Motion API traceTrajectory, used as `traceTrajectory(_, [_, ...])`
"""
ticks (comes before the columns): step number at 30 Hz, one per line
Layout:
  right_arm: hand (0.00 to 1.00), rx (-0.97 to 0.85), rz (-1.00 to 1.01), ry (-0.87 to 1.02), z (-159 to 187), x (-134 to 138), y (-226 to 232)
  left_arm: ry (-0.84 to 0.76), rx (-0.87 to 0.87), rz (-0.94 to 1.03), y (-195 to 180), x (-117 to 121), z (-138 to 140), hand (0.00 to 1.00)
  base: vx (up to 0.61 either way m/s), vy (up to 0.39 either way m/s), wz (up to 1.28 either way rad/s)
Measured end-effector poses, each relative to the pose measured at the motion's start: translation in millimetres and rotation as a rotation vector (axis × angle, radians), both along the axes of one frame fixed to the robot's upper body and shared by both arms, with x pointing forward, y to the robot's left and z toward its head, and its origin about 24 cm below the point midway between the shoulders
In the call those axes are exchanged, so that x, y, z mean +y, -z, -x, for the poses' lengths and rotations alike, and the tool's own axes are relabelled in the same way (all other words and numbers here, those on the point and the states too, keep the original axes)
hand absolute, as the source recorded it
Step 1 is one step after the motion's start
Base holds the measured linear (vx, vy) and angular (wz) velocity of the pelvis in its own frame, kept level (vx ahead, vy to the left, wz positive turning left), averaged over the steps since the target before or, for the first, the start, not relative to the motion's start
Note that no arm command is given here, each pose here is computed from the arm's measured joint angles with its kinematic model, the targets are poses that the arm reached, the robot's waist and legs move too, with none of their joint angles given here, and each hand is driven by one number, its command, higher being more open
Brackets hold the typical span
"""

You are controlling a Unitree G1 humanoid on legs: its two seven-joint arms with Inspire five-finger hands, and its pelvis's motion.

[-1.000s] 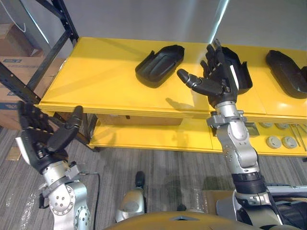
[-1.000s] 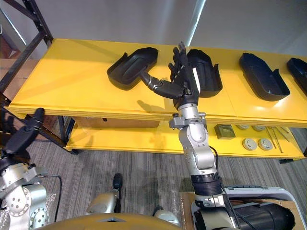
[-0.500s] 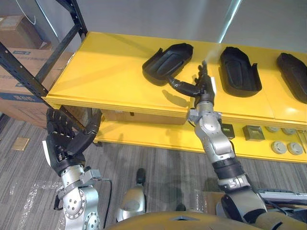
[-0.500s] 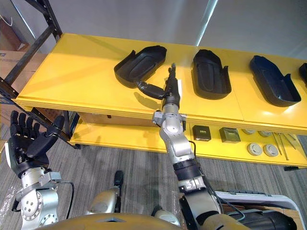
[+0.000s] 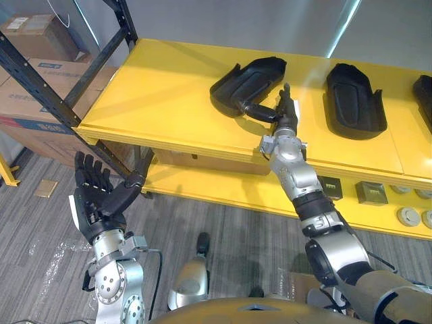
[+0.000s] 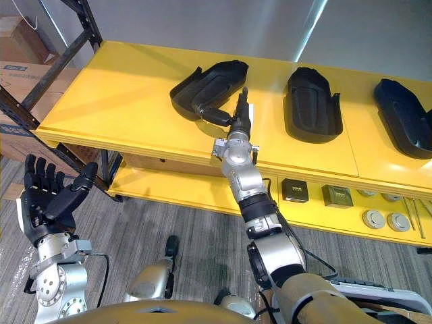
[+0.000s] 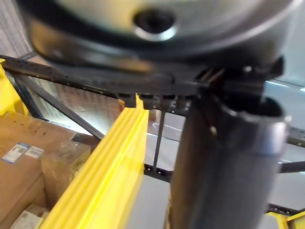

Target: Walk over and take three plastic housings, then place them on the shelf

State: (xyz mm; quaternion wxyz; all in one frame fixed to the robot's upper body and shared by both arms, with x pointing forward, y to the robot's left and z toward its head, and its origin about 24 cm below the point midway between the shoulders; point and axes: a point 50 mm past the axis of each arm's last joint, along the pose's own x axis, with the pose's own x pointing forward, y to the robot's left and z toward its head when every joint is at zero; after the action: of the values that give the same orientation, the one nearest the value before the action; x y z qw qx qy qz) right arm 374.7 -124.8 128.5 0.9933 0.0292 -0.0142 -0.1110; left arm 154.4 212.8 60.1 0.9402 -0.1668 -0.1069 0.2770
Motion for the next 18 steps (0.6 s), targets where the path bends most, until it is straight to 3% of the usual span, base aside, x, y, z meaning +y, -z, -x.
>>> traceTrajectory(18, [1.00,-0.131,0.099,-0.048,-34.0,-35.0,-61.0,0.057,-0.019,0.050,3.8,-10.1,-24.3,1.00,0.00,-0.022,0.04])
